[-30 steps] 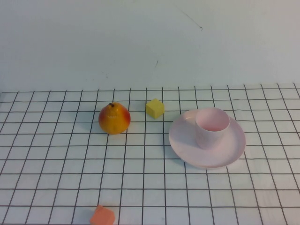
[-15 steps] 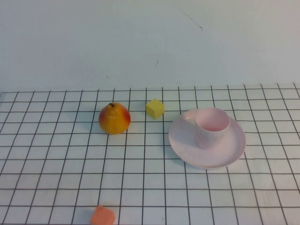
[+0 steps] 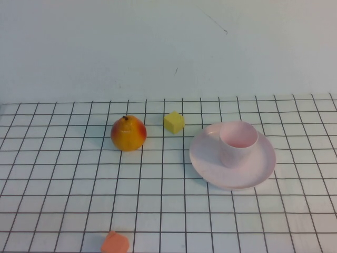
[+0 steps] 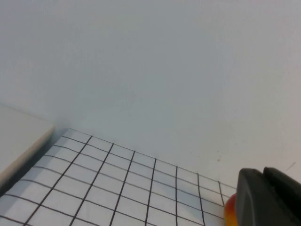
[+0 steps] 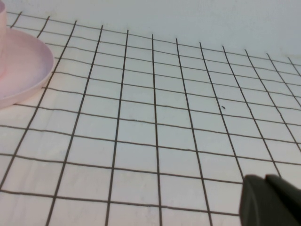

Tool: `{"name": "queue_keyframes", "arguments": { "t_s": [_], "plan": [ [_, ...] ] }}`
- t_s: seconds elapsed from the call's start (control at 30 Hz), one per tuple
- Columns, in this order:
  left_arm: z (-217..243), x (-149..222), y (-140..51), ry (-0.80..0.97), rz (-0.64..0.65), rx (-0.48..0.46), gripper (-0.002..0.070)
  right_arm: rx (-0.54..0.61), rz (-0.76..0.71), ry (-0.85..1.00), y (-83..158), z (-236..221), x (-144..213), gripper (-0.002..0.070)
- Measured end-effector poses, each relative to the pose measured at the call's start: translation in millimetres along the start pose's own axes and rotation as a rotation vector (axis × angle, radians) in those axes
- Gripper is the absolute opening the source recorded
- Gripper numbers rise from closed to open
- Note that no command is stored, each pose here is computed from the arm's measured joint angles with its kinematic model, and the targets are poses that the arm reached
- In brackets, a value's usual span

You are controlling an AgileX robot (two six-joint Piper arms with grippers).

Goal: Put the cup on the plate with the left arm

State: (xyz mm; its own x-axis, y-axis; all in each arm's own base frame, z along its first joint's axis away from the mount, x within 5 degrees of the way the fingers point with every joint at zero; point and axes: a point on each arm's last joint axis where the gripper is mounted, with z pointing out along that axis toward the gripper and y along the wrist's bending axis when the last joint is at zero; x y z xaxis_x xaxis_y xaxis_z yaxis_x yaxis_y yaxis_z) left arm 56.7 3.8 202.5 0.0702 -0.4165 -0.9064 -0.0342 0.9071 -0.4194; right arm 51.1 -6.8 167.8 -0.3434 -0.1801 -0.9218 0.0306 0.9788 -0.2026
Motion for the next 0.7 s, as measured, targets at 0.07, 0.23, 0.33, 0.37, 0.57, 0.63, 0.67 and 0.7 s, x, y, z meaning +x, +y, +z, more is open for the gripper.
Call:
{"name": "queue_keyframes", "arguments": {
  "t_s": [0.07,0.23,0.33,0.37,0.57,0.63,0.67,0.7],
  "plan": [
    [0.0,-1.4,-1.8,-0.015,-0.007,0.02,-0.0001,0.0,0.0,0.0,0.0,0.0,0.0,-0.0002],
    [-1.4,-8.1,-12.5,-0.091,0.048,0.142,-0.0001,0.0,0.0,0.0,0.0,0.0,0.0,-0.0002],
    [-2.3,-10.4,-15.8,-0.115,0.079,0.19,-0.0001,0.0,0.0,0.0,0.0,0.0,0.0,-0.0002],
    [-2.3,-10.4,-15.6,-0.113,0.086,0.193,-0.0001,0.0,0.0,0.0,0.0,0.0,0.0,-0.0002],
    [-0.9,7.0,-6.8,0.085,0.22,0.136,-0.0001,0.0,0.0,0.0,0.0,0.0,0.0,-0.0002],
    [-2.3,18.2,-2.4,0.214,0.25,0.109,-0.0001,0.0,0.0,0.0,0.0,0.0,0.0,-0.0002],
    [-3.6,23.6,-0.1,0.278,0.258,0.092,-0.0001,0.0,0.0,0.0,0.0,0.0,0.0,-0.0002],
    [-5.0,28.2,1.8,0.334,0.25,0.077,-0.0001,0.0,0.0,0.0,0.0,0.0,0.0,-0.0002]
  ]
}}
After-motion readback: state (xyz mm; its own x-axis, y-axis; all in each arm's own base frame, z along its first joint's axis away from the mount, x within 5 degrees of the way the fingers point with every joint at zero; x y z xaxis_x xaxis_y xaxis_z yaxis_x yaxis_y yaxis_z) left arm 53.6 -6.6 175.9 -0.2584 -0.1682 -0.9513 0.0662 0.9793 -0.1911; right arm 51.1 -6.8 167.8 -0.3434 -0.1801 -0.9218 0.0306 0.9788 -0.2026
